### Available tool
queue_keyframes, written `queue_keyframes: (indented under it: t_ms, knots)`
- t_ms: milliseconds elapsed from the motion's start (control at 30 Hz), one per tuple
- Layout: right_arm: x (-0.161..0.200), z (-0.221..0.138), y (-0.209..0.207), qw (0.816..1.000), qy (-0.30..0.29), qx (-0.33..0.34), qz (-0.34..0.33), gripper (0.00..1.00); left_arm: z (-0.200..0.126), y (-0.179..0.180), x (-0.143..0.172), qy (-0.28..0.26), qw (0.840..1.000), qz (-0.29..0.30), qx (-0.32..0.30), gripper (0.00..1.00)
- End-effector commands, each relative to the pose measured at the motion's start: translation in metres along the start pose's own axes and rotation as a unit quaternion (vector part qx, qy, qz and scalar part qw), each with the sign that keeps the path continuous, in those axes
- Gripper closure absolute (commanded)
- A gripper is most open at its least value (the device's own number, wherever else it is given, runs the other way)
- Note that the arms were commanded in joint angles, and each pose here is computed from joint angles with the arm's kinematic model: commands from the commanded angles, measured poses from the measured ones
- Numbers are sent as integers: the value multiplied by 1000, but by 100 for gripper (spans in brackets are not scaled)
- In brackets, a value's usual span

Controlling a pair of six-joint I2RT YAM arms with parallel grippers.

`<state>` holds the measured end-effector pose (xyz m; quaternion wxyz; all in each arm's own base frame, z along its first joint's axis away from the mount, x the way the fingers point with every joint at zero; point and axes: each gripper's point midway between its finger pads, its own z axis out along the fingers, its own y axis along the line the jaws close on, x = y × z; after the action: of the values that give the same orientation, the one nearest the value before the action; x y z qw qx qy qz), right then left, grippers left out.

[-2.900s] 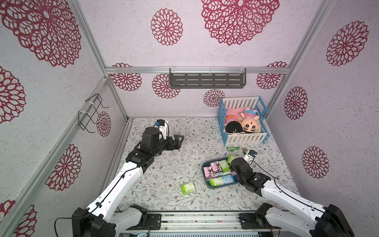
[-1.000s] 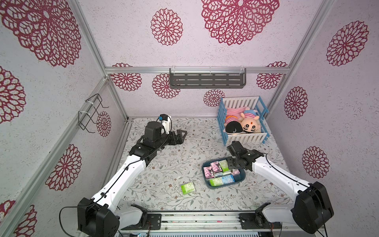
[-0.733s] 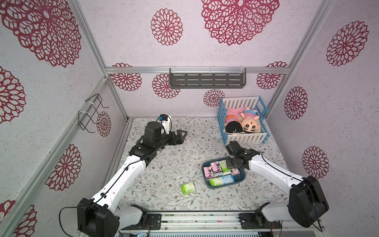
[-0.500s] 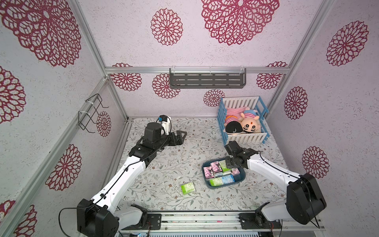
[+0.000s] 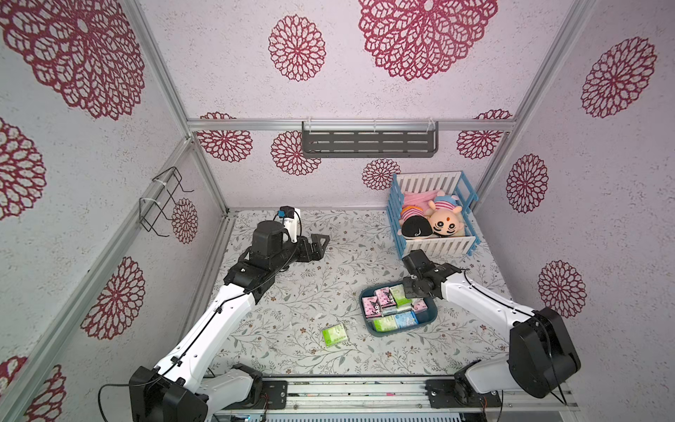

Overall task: Put the pocket tissues into the storage box
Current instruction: Adjust the pocket tissues in the storage box.

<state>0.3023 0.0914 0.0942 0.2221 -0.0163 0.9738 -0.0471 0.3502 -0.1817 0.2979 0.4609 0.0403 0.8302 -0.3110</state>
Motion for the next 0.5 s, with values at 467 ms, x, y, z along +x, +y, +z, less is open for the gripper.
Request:
queue_keyframes:
  t_ms: [467]
  knots:
    - [-32,-39,-26,981,-79,-147,94,100,-9,6,4,-5,1000,8,-10,3]
